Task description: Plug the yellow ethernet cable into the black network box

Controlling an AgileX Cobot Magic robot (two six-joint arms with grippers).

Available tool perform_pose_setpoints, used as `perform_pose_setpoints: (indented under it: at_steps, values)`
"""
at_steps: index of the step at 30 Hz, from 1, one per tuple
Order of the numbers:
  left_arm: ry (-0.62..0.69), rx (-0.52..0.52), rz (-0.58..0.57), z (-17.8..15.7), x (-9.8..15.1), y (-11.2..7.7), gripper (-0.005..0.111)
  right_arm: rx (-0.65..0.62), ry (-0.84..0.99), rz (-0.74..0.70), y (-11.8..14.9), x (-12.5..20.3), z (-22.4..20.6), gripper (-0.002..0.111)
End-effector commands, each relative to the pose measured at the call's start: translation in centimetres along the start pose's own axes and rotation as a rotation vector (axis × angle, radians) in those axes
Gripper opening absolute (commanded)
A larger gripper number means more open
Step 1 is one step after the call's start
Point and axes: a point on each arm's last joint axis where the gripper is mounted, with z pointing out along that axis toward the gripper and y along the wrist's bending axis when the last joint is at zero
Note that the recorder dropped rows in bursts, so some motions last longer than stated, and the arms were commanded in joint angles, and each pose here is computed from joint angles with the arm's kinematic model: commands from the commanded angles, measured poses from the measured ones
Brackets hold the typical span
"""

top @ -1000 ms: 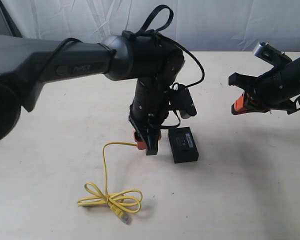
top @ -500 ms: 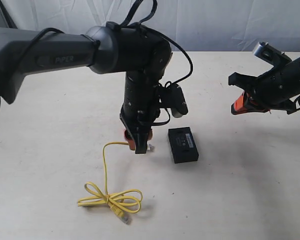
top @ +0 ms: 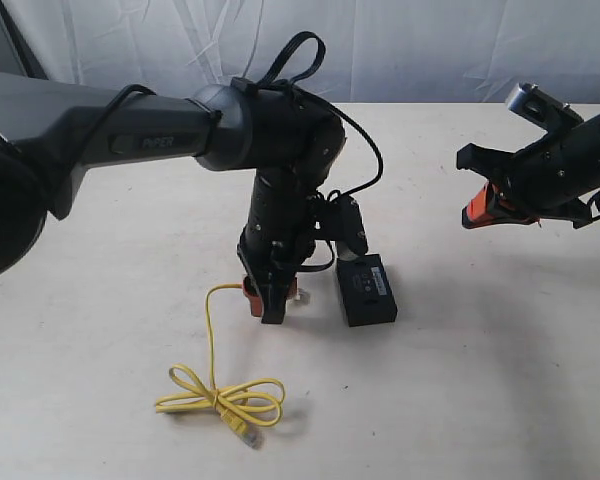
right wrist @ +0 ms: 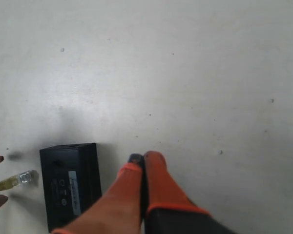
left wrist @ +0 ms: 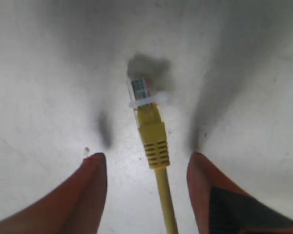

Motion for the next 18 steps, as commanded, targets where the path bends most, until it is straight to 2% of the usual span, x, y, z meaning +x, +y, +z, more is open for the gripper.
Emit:
perform_pose_setpoints:
  at_steps: [1,18]
  values:
    - [0.017,-0.013,0.014,0.0,0.2,0.1,0.049,-0.001,-0.015,-0.007,-0.1,-0.1,-0.3,-0.001]
    - [0.004,-0.052,0.021,-1.5,0.6,0.2,0.049,0.000,-0.022,-0.010,-0.1,-0.2,-0.3,-0.001]
